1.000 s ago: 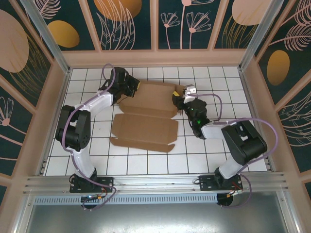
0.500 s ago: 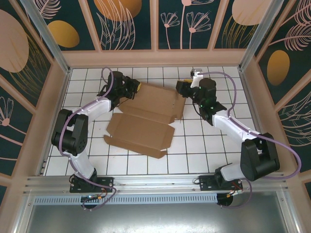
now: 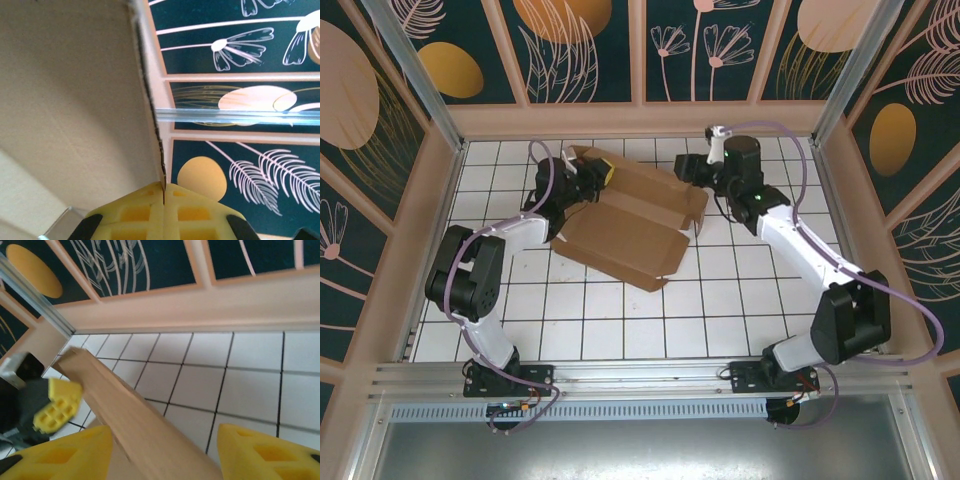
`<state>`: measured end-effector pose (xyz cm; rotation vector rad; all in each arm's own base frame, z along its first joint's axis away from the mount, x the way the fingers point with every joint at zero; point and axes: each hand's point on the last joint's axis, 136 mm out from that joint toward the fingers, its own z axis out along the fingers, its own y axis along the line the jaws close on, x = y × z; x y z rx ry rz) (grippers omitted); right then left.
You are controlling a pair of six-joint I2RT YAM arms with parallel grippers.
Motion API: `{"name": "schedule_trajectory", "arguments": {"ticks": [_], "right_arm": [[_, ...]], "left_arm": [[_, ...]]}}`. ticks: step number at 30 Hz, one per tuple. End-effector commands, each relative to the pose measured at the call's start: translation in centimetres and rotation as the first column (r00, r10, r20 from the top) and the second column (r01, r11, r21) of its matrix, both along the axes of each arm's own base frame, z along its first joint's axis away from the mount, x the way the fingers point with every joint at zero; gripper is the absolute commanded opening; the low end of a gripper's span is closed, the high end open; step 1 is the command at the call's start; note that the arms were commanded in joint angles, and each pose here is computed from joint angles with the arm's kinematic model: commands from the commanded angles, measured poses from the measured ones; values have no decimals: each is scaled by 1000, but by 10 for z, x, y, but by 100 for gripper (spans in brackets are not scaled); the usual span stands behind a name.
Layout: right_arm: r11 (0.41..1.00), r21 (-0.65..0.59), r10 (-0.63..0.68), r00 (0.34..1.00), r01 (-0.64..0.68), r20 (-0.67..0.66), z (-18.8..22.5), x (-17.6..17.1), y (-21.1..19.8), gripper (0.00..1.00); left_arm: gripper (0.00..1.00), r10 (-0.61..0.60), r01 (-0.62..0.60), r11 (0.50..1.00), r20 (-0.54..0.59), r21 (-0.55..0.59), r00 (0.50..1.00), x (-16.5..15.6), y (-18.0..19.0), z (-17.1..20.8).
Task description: Fold the paper box
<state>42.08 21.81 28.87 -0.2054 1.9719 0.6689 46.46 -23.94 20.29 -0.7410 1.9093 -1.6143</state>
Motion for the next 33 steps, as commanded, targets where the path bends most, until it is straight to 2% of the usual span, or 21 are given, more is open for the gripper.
{"name": "schedule_trajectory", "arguments": {"ticks": [1, 7, 11, 18, 24, 33], "right_arm": [[993, -76, 82, 995, -87, -64, -12, 4, 20, 60], [948, -255, 153, 977, -188, -151, -60, 17, 57, 64], [926, -341, 115, 980, -165, -162, -82, 32, 57, 69], [894, -381, 153, 960, -235, -233, -122, 33, 68, 67], [881, -407, 143, 956, -240, -255, -141, 34, 63, 62], [891, -382, 160, 958, -243, -237, -138, 27, 65, 60]], "left_arm": [[0, -72, 76, 997, 158, -18, 985, -7, -9, 25], [0, -128, 131, 991, 147, -16, 981, -13, -16, 2], [0, -133, 132, 991, 138, 11, 982, -12, -16, -3], [1, -133, 129, 991, 92, 44, 987, -10, -16, -20], [4, -135, 130, 990, 113, 57, 984, -2, -18, -12], [30, -143, 134, 988, 132, 70, 981, -2, -14, -12]]}}
